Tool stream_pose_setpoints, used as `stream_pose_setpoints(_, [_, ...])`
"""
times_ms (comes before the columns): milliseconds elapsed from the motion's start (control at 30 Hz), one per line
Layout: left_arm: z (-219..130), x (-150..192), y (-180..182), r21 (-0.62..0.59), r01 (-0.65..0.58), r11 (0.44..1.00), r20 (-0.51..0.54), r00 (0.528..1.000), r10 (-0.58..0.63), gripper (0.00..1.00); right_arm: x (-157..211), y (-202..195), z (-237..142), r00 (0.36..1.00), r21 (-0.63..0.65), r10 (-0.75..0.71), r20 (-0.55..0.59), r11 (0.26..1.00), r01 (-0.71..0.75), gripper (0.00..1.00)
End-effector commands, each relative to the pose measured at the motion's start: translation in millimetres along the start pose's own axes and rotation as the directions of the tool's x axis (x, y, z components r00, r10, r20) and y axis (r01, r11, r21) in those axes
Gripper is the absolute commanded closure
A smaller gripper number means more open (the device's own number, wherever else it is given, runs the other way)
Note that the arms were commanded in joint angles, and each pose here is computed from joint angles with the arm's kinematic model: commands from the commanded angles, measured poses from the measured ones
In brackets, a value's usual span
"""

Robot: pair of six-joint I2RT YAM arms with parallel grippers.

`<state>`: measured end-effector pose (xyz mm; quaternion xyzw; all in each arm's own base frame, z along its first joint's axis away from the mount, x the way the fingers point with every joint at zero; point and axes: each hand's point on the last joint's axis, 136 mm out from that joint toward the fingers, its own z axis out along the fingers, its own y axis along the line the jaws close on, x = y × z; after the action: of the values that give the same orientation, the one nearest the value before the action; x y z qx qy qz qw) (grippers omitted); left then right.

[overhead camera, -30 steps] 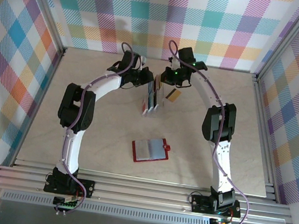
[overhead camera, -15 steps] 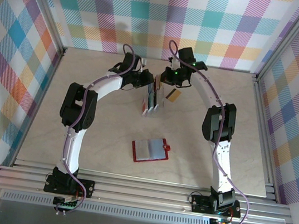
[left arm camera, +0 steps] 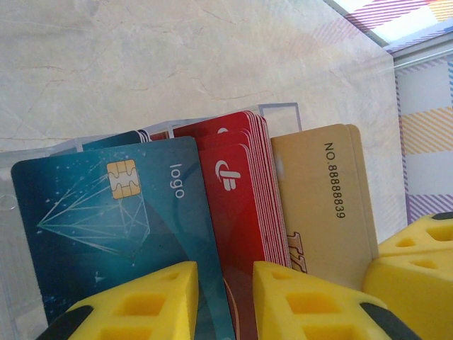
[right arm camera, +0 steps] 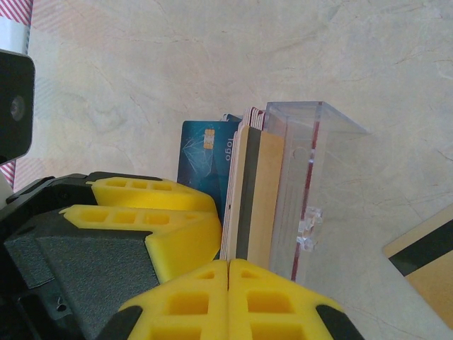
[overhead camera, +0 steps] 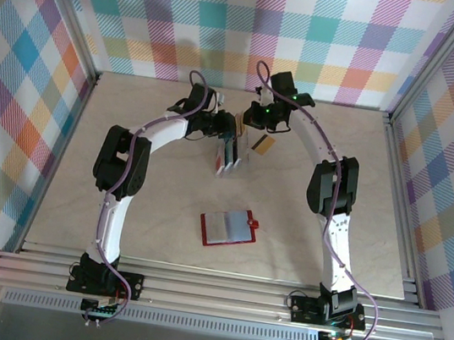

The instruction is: Put the credit cards into the card holder

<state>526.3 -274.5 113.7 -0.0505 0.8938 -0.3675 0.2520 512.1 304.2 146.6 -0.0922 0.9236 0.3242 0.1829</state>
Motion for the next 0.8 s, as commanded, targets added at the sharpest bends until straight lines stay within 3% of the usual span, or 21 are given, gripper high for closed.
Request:
stream_pose_setpoints(0, [-7,8,-5,-0.007,-0.01,1.0,-0.02,1.0,0.009,0.71,-4,27,-17,0.999,-0.076,-0.038,0.02,0.996,0.04,1.0])
stream_pose_setpoints(267, [-21,2,-6,0.011,0.018,1.0,0.011,1.0,-0.018,0.69,-5,28,-16,0.999,-0.08,-0.041,0.019,0.996,0.042,1.0])
stream_pose_setpoints(767, [-40,-9,-4,0.159,0.116,0.98,0.048,0.991,-0.125,0.66,-4,28,-14,0.999,-0.088,-0.042,0.013,0.995,0.043,1.0])
